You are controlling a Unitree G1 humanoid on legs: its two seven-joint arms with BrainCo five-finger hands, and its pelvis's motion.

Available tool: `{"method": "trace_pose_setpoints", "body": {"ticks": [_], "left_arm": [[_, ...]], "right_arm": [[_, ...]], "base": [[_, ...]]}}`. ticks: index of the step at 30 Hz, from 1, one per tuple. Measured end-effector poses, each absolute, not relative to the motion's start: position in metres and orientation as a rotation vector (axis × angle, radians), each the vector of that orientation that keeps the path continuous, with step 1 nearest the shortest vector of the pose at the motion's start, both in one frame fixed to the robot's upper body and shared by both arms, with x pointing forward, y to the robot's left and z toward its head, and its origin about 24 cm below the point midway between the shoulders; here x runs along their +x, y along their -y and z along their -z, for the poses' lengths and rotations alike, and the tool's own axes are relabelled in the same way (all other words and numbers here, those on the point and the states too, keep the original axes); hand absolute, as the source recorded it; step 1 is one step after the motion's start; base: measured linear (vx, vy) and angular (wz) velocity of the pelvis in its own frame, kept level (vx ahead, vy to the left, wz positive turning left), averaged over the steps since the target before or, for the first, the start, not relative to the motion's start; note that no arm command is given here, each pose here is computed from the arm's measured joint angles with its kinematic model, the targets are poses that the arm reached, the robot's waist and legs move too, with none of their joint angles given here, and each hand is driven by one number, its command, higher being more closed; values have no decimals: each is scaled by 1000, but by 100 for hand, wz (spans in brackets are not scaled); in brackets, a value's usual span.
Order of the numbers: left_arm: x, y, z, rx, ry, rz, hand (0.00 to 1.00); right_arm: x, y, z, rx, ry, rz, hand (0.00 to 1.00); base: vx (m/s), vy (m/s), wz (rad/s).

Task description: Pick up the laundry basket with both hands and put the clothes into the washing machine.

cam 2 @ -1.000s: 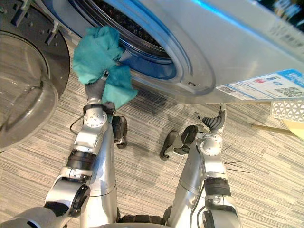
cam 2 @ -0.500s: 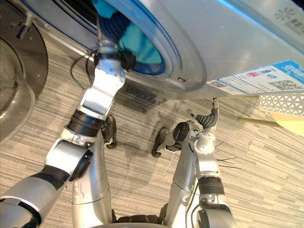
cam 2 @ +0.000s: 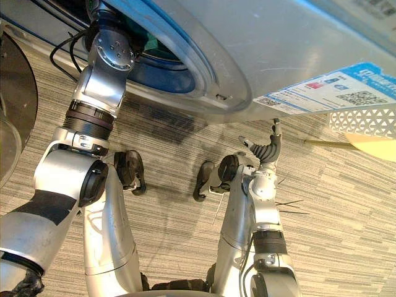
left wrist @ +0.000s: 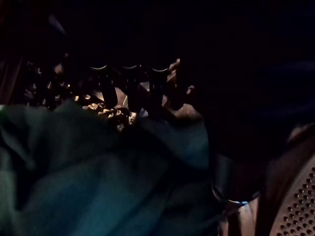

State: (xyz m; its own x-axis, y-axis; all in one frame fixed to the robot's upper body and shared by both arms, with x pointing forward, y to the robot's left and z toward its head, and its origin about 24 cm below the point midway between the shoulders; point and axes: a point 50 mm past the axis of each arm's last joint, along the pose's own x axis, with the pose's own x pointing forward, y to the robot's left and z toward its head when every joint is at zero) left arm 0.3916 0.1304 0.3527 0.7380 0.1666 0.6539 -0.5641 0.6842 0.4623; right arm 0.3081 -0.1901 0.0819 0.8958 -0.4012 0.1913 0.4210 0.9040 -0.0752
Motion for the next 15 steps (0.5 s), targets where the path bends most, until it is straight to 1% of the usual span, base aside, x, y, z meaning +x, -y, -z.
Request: {"method": "trace_pose_setpoints", "body": {"ticks": [1,5,8,9,11,12,13,14,15], "left_arm": [[392,-133,-351,697,608,-443,0],[391,-148,-321,656,562,-441,0],[386,-169,-271,613,481,-436,0],[384,-177,-245,611,424,-430,0],[367,-197,-162,543,228,-388,0],[360,-203,-142,515,170,-388,0],[342,-209,-98,464,38,-377,0],[321,-209,-56,417,-90,-347,0],[309,-207,-37,389,-149,-335,0]], "right_arm": [[307,190,-79,-119,160,423,0],[289,191,-40,-139,-3,403,0],[273,192,-16,-146,-109,405,0],[267,193,-8,-150,-142,402,0],[255,196,4,-160,-197,398,0],[254,196,6,-161,-208,394,0],[250,197,10,-164,-235,388,0],[245,199,16,-171,-260,390,0],[242,200,19,-174,-276,391,0]], "base": [[34,-31,5],[53,-51,7],[52,-90,11],[60,-93,10],[105,-88,9],[122,-64,-2],[123,-59,-15],[127,-49,-18],[136,-22,-12]]}}
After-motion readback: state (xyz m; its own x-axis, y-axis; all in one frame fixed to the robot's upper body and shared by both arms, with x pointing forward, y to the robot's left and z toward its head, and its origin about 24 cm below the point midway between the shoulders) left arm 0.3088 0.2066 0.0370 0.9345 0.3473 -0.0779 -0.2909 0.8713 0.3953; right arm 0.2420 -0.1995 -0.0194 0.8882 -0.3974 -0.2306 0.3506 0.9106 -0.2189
